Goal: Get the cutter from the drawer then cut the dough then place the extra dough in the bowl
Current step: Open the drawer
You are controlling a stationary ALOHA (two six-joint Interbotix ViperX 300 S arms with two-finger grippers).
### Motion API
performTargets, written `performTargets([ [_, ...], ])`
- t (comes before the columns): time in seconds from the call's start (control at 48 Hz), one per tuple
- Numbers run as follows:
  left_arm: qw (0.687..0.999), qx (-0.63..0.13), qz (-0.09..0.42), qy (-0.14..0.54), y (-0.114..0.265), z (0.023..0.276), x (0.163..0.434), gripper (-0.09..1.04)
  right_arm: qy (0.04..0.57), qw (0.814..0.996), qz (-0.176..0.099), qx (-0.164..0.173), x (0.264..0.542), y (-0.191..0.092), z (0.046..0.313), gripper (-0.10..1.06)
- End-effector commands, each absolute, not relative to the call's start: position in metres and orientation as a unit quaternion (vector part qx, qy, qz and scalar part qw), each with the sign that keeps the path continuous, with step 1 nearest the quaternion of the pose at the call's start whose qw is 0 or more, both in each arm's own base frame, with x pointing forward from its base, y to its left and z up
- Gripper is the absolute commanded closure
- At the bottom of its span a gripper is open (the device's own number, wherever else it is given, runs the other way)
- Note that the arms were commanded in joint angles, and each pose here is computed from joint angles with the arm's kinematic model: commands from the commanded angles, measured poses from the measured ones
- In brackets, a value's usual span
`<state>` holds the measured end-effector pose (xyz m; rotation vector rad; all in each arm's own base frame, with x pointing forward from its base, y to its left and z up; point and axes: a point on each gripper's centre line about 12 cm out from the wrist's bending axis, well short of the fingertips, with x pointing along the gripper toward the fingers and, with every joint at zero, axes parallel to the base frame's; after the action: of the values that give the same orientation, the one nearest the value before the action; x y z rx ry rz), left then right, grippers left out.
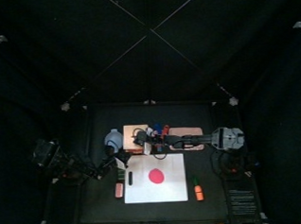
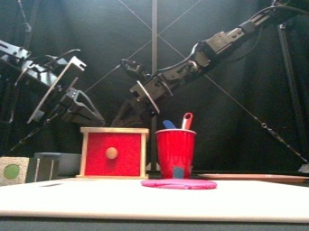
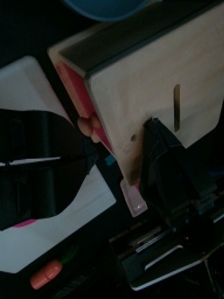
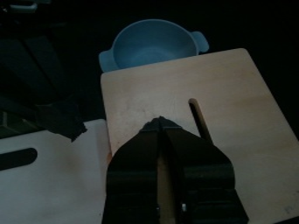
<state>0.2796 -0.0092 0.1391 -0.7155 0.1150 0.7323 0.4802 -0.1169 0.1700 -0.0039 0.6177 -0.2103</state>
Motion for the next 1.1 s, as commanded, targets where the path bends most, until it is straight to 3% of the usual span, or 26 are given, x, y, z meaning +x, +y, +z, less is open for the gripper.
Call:
performTargets([
  [0.021,0.865,-0.36,0.346,0.054,-0.014,0.144,0.287,0.69,0.312,0.944,-0.105,-0.007,0.478,-0.119,0.176,0.95],
  [0.521,0.841,-0.396,0.359,0.085,-0.02,0.134,0.306,0.13,0.321,0.942,-0.103,-0.012,0.476,-0.118,0.174,0.95],
  [1.104,0.8,-0.412,0.423,0.105,0.015,0.111,0.313,0.1,0.321,0.942,-0.101,-0.012,0.478,-0.116,0.173,0.95],
])
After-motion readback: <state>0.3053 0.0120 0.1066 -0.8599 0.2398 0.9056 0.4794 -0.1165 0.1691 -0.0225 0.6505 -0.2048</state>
